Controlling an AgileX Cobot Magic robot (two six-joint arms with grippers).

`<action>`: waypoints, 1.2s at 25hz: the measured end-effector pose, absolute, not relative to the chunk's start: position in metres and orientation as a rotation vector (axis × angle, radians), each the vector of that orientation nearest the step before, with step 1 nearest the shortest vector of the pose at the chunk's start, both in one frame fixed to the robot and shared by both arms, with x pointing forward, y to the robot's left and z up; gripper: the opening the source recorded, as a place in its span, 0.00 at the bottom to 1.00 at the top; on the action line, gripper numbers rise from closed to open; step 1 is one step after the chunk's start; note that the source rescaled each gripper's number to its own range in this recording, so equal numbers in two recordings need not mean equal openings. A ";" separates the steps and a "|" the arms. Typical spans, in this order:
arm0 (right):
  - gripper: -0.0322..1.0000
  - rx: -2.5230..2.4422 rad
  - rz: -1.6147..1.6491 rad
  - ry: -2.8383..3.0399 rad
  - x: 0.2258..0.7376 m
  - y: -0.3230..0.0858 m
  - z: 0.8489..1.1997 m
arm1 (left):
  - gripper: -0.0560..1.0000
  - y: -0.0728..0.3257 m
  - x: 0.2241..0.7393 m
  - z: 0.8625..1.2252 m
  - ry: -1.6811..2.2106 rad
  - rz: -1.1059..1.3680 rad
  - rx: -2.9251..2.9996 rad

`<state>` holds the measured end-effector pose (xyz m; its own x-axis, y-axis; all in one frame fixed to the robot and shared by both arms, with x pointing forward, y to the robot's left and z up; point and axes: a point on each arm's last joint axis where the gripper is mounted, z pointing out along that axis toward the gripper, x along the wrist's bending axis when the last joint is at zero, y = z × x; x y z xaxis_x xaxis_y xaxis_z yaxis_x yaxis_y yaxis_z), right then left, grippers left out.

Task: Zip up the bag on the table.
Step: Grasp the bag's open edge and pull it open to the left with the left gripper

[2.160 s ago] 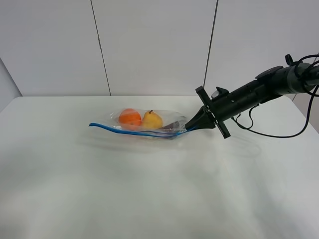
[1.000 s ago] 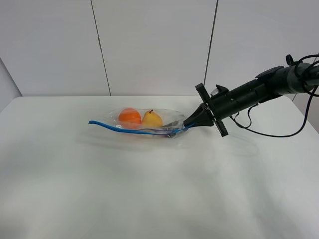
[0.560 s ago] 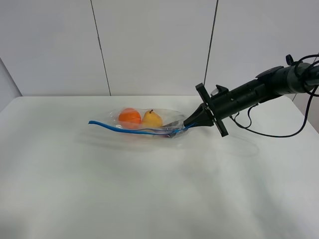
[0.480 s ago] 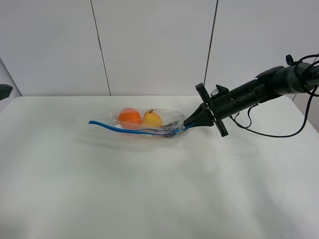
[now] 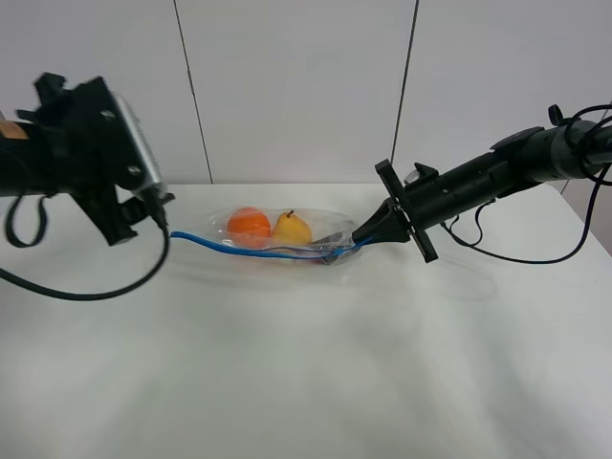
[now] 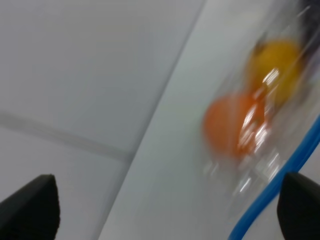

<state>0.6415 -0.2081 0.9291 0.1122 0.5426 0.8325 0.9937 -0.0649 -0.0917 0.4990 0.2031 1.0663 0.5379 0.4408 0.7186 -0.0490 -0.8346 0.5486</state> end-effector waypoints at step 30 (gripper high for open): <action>0.03 -1.705 -0.821 -1.500 0.642 -0.208 0.929 | 1.00 0.046 0.528 0.910 0.192 1.171 2.083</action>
<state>0.6417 -0.2080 0.9292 0.1238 0.5404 0.8322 0.9923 -0.0735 -0.0999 0.5281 0.0460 0.9104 0.5750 0.4514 0.6824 -0.2102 -0.7245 0.6564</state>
